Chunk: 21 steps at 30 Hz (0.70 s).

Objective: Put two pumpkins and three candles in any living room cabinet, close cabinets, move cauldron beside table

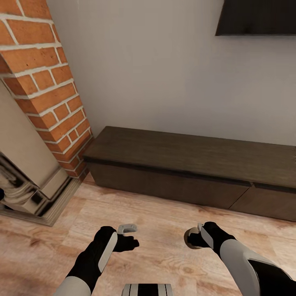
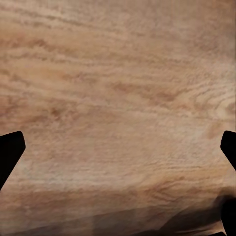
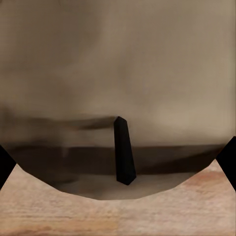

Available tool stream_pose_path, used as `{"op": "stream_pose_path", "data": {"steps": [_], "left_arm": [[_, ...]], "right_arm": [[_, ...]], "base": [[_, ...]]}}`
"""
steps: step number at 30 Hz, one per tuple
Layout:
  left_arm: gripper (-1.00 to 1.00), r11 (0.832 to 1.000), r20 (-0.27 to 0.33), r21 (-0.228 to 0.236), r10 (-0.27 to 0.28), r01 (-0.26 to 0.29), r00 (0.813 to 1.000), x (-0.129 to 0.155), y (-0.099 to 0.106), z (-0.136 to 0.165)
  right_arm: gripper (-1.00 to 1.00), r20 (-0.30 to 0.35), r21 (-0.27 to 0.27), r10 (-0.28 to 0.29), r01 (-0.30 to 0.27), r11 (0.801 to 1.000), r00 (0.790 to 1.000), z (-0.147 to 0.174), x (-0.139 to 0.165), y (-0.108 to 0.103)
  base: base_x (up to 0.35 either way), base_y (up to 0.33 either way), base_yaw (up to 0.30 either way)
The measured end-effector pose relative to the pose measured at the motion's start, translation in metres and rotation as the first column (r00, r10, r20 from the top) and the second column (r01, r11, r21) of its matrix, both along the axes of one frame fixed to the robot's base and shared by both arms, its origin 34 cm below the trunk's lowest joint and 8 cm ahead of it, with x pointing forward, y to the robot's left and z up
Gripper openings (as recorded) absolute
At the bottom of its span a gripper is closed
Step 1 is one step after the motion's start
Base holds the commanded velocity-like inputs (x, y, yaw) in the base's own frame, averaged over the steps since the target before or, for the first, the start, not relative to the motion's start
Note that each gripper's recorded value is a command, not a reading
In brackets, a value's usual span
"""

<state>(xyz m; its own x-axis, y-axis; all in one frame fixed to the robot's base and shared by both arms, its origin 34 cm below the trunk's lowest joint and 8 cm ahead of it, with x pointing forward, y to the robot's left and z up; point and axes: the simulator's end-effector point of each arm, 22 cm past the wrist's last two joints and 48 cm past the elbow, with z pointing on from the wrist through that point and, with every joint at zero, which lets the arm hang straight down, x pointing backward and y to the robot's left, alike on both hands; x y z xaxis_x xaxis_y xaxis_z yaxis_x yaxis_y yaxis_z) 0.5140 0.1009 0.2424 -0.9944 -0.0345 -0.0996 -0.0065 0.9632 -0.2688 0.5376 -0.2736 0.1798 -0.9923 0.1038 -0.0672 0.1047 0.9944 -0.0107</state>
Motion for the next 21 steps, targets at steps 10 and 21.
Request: {"op": "stream_pose_path", "data": {"steps": [10, 21], "left_arm": [[1.00, 1.000, 0.003, 0.002, -0.001, 0.001, 1.000, 0.000, 0.000, 0.002], [1.00, 1.000, 0.019, 0.000, 0.000, 0.000, 1.000, 0.005, 0.000, 0.009]], "right_arm": [[-1.00, 0.008, 0.002, 0.002, -0.002, 1.000, 1.000, 0.003, 0.003, 0.001], [-1.00, 0.024, 0.000, 0.003, -0.003, 1.000, 1.000, 0.011, 0.008, 0.001]], "base": [[-0.088, 0.000, 0.000], [-0.290, 0.000, -0.047]]}}
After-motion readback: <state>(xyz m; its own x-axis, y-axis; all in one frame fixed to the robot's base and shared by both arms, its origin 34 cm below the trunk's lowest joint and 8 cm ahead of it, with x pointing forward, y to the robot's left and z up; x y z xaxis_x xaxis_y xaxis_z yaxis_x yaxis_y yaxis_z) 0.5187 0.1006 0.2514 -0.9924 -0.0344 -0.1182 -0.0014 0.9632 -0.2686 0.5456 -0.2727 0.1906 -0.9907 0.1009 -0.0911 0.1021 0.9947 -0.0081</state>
